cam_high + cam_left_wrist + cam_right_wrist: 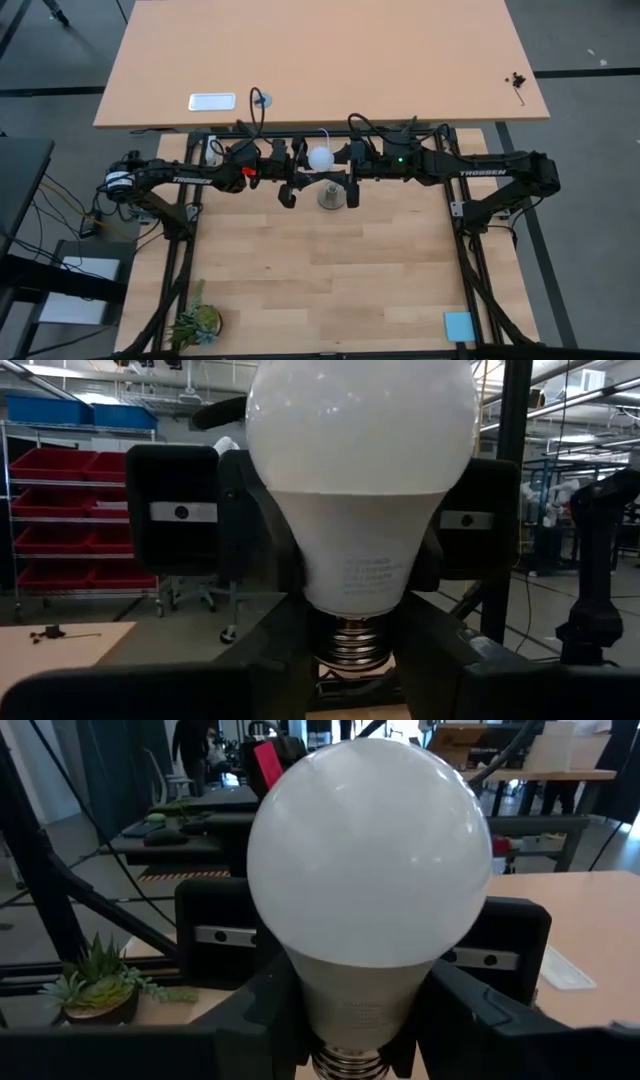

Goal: Screw lightbulb
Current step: Insert the white lightbulb into the gold lamp

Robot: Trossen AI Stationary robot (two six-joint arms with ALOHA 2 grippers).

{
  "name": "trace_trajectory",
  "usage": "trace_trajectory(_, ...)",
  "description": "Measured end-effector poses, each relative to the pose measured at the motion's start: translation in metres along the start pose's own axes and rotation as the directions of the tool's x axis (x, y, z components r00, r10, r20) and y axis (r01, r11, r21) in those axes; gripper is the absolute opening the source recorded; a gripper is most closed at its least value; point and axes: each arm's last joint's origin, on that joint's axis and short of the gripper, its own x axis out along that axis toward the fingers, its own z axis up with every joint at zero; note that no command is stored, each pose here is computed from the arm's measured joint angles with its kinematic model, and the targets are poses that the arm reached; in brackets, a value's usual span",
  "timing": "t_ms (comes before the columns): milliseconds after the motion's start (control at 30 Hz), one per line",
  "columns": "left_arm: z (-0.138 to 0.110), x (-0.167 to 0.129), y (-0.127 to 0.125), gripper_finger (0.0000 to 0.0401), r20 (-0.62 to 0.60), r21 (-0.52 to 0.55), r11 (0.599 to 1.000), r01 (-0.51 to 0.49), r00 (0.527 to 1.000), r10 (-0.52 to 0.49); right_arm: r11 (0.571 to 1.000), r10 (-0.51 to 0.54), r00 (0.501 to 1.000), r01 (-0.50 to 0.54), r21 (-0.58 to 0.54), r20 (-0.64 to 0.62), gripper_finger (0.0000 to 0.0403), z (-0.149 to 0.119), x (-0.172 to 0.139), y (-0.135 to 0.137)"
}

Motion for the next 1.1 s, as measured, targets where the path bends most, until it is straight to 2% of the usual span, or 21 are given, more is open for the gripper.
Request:
trace_trajectory(200,-0.002,0.000,0.000,0.0142,-0.014,-0.016,1.000,-0.009,1.000,0.009,1.000,-0.002,1.000,0.002,-0.014,-0.002,0.0170,0.000,0.000,0.000)
trace_trajectory(400,-0.007,0.000,0.002,0.0145,-0.064,-0.032,0.999,-0.029,0.998,0.027,0.999,-0.004,1.000,0.005,-0.039,0.027,0.0167,0.006,-0.005,-0.001)
trace_trajectory(633,-0.015,-0.002,0.003,0.0146,-0.126,0.009,0.998,-0.061,0.990,0.062,0.995,-0.026,1.000,0.028,-0.092,0.017,0.0167,0.017,-0.027,-0.007)
trace_trajectory(767,-0.015,-0.004,0.006,0.0147,-0.126,0.017,0.997,-0.074,0.989,0.076,0.992,-0.068,0.996,0.062,-0.106,-0.051,0.0166,0.019,-0.045,-0.017)
trace_trajectory(933,-0.014,-0.006,0.012,0.0147,-0.124,0.022,0.996,-0.091,0.988,0.094,0.994,-0.062,0.994,0.053,-0.099,-0.089,0.0165,0.000,-0.054,-0.026)
trace_trajectory(1100,-0.013,-0.008,0.014,0.0147,-0.115,0.028,0.995,-0.099,0.988,0.102,0.996,-0.042,0.998,0.038,-0.076,-0.048,0.0164,-0.043,-0.047,-0.028)
